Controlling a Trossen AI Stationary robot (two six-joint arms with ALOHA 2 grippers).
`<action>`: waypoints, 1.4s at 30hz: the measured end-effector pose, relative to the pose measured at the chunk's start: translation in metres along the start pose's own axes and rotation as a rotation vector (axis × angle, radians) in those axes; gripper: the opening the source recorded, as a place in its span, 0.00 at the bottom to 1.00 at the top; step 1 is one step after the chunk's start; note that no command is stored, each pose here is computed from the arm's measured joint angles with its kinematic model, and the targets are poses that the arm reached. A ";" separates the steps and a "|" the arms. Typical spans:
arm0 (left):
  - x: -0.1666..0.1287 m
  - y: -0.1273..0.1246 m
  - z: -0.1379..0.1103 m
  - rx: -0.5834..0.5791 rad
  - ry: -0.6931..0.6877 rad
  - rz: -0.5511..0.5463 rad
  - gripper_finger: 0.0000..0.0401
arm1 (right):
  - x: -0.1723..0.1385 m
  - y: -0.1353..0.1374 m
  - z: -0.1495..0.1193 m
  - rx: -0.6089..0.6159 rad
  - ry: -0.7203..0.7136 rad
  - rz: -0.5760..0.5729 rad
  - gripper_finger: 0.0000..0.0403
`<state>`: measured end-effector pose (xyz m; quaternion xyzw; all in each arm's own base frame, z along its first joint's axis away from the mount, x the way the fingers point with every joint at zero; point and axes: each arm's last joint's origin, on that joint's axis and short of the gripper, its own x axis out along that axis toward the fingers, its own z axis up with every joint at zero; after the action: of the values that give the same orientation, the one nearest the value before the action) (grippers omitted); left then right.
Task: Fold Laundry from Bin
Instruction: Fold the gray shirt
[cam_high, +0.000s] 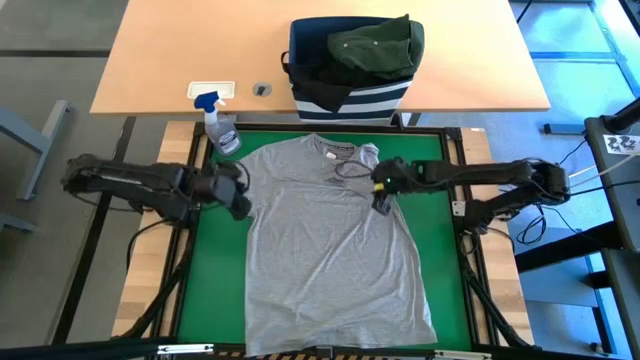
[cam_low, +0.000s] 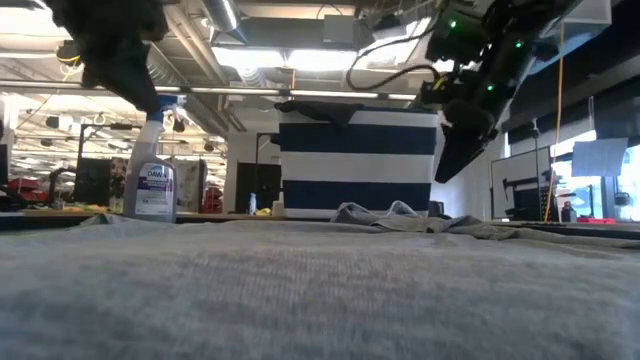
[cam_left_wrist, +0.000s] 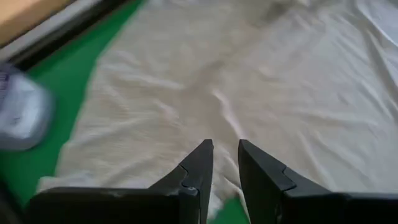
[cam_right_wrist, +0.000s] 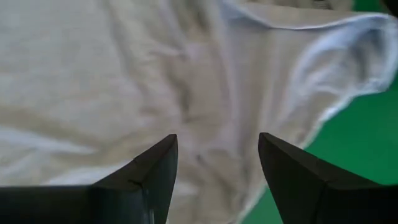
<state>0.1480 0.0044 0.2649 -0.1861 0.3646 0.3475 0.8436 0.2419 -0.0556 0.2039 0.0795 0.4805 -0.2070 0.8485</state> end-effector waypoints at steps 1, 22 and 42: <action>0.002 0.004 0.003 -0.020 -0.004 0.021 0.21 | 0.001 -0.005 0.001 0.003 -0.001 -0.025 0.56; 0.104 0.085 0.024 -0.602 0.542 0.384 0.49 | 0.006 -0.065 0.003 -0.191 0.043 -0.169 0.56; 0.150 0.092 -0.028 -0.542 0.790 0.318 0.46 | 0.007 -0.071 0.011 -0.144 -0.051 -0.102 0.56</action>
<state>0.1420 0.1195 0.1296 -0.4579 0.5764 0.4571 0.4991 0.2232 -0.1253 0.2083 -0.0116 0.4759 -0.2169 0.8523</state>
